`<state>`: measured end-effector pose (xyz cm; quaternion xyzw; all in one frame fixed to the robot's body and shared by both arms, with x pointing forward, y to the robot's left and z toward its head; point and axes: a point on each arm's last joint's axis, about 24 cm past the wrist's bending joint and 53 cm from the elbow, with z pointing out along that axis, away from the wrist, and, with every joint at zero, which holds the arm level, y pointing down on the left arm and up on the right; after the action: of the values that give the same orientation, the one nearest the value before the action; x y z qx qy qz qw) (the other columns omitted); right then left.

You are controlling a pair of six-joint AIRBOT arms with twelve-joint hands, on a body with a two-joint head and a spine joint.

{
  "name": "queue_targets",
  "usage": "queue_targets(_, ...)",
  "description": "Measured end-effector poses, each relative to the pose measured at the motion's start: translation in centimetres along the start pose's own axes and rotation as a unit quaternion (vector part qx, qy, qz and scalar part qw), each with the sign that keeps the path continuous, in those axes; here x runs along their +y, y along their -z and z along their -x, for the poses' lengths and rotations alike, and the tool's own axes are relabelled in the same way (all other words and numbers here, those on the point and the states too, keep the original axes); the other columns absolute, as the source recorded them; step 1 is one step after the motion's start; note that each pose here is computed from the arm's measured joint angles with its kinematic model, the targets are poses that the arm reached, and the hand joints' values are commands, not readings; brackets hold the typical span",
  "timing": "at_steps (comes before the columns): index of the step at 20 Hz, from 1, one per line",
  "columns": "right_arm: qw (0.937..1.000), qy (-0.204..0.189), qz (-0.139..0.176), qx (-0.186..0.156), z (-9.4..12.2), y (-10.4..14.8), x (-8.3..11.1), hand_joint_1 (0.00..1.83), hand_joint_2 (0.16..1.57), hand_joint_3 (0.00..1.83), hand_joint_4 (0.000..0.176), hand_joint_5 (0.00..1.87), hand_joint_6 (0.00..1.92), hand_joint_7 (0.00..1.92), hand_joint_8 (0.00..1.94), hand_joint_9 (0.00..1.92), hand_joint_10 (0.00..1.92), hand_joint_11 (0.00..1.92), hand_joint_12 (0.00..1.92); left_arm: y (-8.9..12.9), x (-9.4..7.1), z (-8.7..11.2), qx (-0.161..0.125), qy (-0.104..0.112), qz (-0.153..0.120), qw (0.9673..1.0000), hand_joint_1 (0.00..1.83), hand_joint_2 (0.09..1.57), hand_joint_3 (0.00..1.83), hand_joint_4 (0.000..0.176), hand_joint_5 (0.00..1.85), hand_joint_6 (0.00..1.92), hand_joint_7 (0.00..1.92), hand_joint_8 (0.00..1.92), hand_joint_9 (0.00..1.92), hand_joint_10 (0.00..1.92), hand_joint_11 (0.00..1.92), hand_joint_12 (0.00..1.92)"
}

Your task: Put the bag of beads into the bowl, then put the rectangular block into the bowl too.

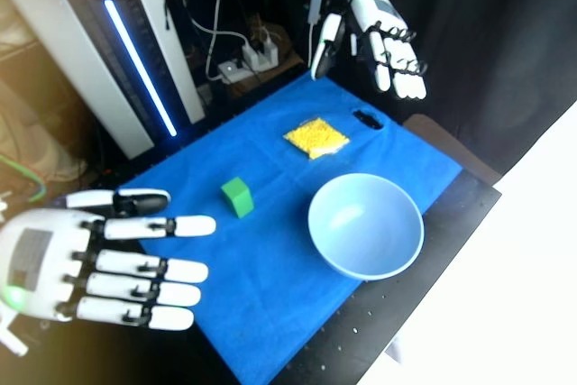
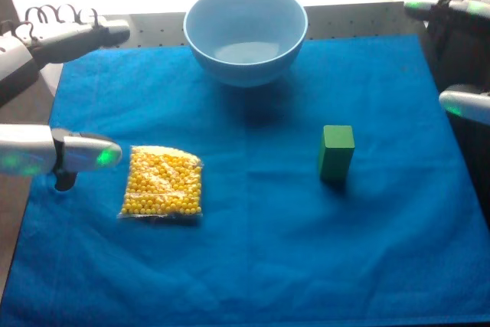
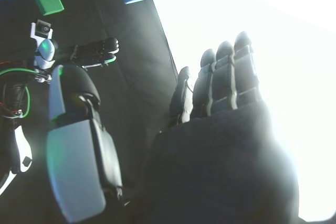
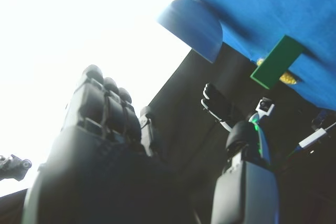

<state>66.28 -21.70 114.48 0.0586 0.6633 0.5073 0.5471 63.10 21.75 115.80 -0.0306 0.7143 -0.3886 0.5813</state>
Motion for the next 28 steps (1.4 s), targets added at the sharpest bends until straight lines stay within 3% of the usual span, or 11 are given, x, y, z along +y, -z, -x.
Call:
queue_targets(4,1.0,0.0,-0.006,0.004,-0.3,0.0,-0.4,0.72,1.22,0.0,0.169,0.26,0.0,0.19,0.0,0.11,0.0,0.02,0.14,-1.0,-0.4,-1.6,0.033,-0.015,-0.004,0.9993,0.79,0.91,0.0,0.097,0.28,0.0,0.17,0.0,0.14,0.0,0.0,0.5)
queue_targets(5,1.0,0.0,-0.006,0.004,-0.3,-0.1,-0.4,0.73,1.22,0.0,0.173,0.26,0.0,0.2,0.01,0.11,0.0,0.02,0.14,-1.6,-0.7,-2.3,0.048,-0.026,-0.011,0.9985,0.82,0.91,0.0,0.096,0.29,0.0,0.2,0.0,0.14,0.0,0.0,0.25)
queue_targets(6,1.0,0.0,-0.006,0.005,-0.4,-0.1,-0.4,0.71,1.22,0.0,0.175,0.25,0.0,0.19,0.0,0.11,0.0,0.02,0.14,-2.1,-1.0,-3.3,0.065,-0.032,-0.013,0.9973,0.88,0.9,0.0,0.07,0.32,0.0,0.25,0.01,0.16,0.01,0.0,0.17)
queue_targets(7,1.0,0.0,-0.005,0.007,-0.5,-0.1,-0.4,0.74,1.22,0.0,0.176,0.26,0.0,0.2,0.0,0.12,0.0,0.03,0.14,-2.6,-1.3,-4.2,0.084,-0.046,-0.017,0.9953,0.91,0.89,0.0,0.005,0.38,0.0,0.31,0.0,0.25,0.01,0.0,0.45)
queue_targets(11,0.9999,0.002,-0.007,0.008,-0.5,-0.1,-0.5,0.8,1.22,0.0,0.16,0.28,0.01,0.2,0.0,0.13,0.0,0.06,0.15,-3.4,-1.1,-6.2,0.13,-0.083,-0.009,0.988,0.92,0.85,0.0,0.0,0.41,0.0,0.4,0.0,0.38,0.02,0.0,0.93)
queue_targets(14,0.9999,0.003,-0.007,0.008,-0.5,-0.1,-0.5,0.77,1.23,0.0,0.162,0.28,0.0,0.2,0.0,0.12,0.0,0.04,0.13,-3.7,-0.4,-8.0,0.161,-0.103,0.001,0.9816,0.85,0.85,0.0,0.078,0.37,0.0,0.42,0.0,0.45,0.02,0.0,1.1)
queue_targets(19,0.9999,0.005,-0.007,0.014,-0.8,-0.1,-0.5,0.82,1.22,0.0,0.157,0.3,0.01,0.22,0.01,0.14,0.0,0.05,0.14,-4.5,0.1,-10.8,0.204,-0.158,0.009,0.966,0.87,0.87,0.0,0.068,0.38,0.01,0.46,0.01,0.47,0.01,0.0,0.74)
queue_targets(22,0.9998,0.005,-0.008,0.015,-0.8,-0.1,-0.6,0.81,1.23,0.0,0.132,0.3,0.01,0.23,0.0,0.14,0.0,0.04,0.13,-5.0,-0.2,-11.4,0.211,-0.19,0.006,0.9586,0.92,0.91,0.0,0.091,0.46,0.01,0.6,0.02,0.6,0.03,0.0,0.84)
queue_targets(26,0.9998,0.006,-0.008,0.018,-1.0,-0.1,-0.6,0.79,1.22,0.0,0.152,0.32,0.01,0.23,0.0,0.14,0.0,0.05,0.14,-5.5,-0.4,-11.1,0.203,-0.195,0.007,0.9595,1.12,1.0,0.0,0.0,0.81,0.02,0.83,0.03,0.75,0.04,0.0,0.95)
queue_targets(27,0.9998,0.006,-0.009,0.018,-1.0,-0.1,-0.6,0.79,1.22,0.0,0.136,0.32,0.0,0.23,0.0,0.15,0.0,0.06,0.14,-5.5,-0.4,-11.1,0.201,-0.189,0.009,0.961,1.19,1.1,0.01,0.008,0.93,0.74,0.9,0.94,0.84,0.08,0.0,1.17)
queue_targets(28,0.9998,0.006,-0.008,0.018,-1.0,-0.1,-0.6,0.78,1.23,0.0,0.128,0.31,0.0,0.23,0.0,0.17,0.01,0.11,0.16,-5.6,-0.4,-10.9,0.198,-0.186,0.01,0.9623,1.19,1.16,0.01,0.002,0.89,1.0,0.85,1.24,0.9,0.12,0.02,1.24)
